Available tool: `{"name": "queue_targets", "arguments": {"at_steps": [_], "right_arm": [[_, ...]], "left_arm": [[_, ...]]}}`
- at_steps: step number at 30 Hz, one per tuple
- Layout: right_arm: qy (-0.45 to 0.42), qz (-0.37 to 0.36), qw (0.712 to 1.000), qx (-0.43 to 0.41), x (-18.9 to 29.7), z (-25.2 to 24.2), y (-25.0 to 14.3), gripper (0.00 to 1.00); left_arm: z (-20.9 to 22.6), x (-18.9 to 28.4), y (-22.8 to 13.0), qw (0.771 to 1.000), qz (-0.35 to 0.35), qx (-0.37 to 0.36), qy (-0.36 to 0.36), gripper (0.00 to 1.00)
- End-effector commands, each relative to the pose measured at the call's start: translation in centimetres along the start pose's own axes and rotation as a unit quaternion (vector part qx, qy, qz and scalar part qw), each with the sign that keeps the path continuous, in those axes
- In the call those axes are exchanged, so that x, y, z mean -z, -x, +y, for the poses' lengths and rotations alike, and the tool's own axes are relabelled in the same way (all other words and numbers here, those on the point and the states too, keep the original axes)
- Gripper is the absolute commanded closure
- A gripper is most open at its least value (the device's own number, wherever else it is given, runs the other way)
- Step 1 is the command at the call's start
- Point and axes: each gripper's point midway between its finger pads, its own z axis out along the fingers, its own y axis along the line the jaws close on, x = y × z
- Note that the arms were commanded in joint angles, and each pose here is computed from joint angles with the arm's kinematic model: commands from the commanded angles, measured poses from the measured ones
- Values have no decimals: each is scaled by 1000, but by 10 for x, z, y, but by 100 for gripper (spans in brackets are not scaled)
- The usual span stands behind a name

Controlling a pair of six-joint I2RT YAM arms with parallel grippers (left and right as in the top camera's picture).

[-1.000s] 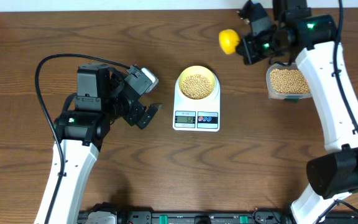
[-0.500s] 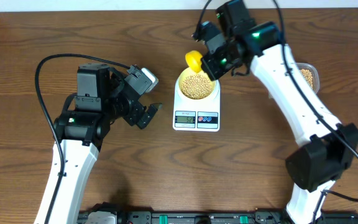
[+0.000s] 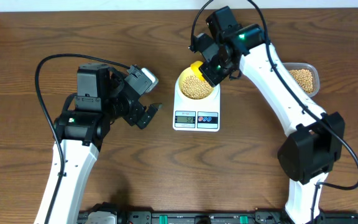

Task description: Scoop item into bowl and weigh 50g on scale

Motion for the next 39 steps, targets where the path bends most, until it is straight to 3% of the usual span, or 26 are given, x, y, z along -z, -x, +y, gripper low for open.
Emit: {"name": "queue_targets", "arguments": {"at_steps": [1,39], "right_arm": [[-7,11,1000,13,-6,0,-3,99],[5,44,998,41,-34,0,-17,99]], "left_arm": [[1,0,-4,1000,3,8,4,3],[1,0,-4,1000,4,8,4,3]]}}
